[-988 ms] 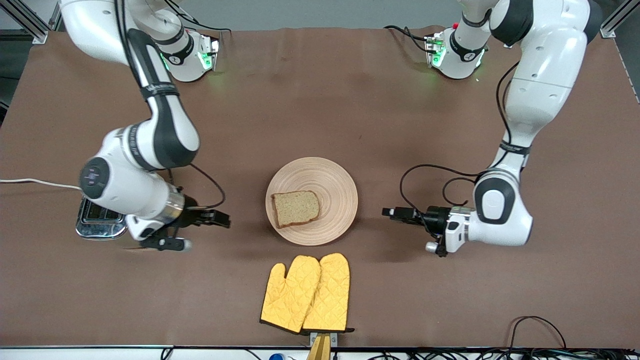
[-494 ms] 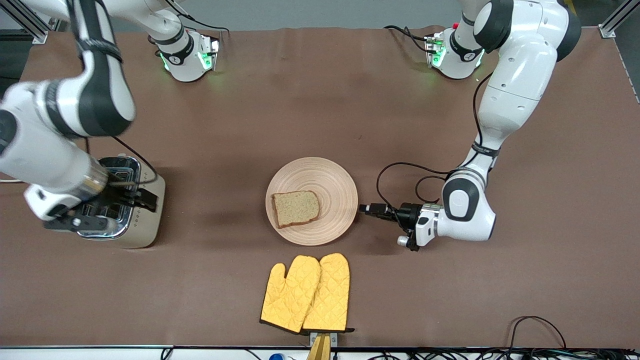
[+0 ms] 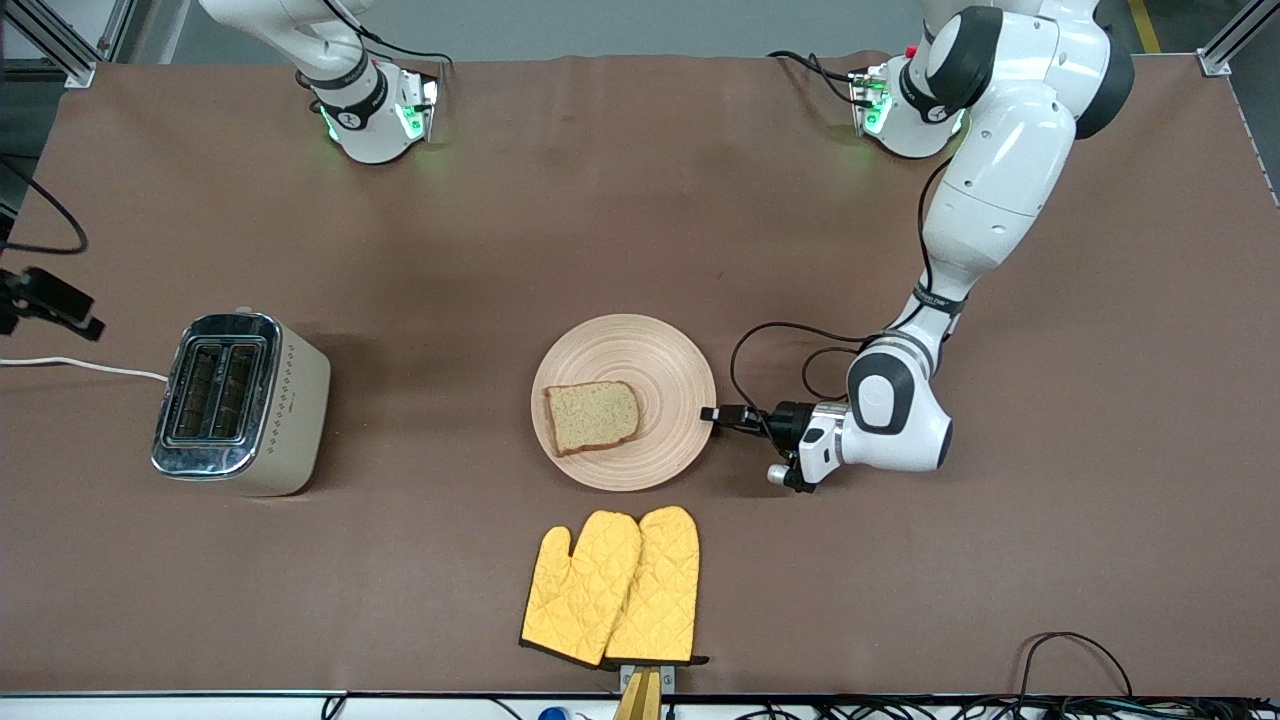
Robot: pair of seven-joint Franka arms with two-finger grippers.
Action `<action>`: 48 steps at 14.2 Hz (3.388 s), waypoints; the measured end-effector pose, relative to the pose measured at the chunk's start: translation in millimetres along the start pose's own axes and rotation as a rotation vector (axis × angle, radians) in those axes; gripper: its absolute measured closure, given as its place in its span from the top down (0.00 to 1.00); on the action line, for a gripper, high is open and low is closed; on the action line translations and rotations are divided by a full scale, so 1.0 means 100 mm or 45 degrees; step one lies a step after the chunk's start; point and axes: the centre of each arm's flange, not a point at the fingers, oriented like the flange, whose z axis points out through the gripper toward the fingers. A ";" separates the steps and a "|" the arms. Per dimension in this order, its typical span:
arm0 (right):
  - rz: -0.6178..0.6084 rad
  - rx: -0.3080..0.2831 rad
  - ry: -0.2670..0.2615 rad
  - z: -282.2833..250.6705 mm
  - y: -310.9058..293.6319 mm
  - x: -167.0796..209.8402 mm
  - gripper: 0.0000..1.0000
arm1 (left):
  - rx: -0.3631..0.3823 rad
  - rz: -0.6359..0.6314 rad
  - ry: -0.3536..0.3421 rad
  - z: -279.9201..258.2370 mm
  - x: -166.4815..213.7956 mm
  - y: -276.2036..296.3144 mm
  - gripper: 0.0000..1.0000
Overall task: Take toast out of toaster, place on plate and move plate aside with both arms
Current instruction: 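Retract the right gripper while the left gripper grips the plate rim, then slide the wooden plate with bread away from the toaster using the left gripper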
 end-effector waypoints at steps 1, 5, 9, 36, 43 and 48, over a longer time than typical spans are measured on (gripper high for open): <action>-0.008 0.008 -0.009 -0.08 -0.02 -0.07 1.00 | -0.001 0.000 -0.001 0.01 0.00 0.01 0.33; -0.039 0.028 -0.027 -0.26 -0.14 -0.24 1.00 | -0.031 0.006 -0.002 0.00 0.00 0.05 0.11; -0.062 0.035 -0.087 -0.27 -0.22 -0.33 1.00 | -0.028 0.028 0.010 -0.04 0.02 0.12 0.10; -0.139 0.026 -0.036 -0.62 -0.56 -0.36 1.00 | 0.150 -0.059 0.263 -4.26 -0.76 -1.55 0.10; -0.144 0.024 -0.041 -0.62 -0.58 -0.37 1.00 | 0.151 0.057 0.143 -4.14 -0.91 -1.91 0.36; -0.144 0.023 -0.045 -0.61 -0.58 -0.37 1.00 | 0.220 0.080 0.195 -4.38 -0.65 -1.47 0.86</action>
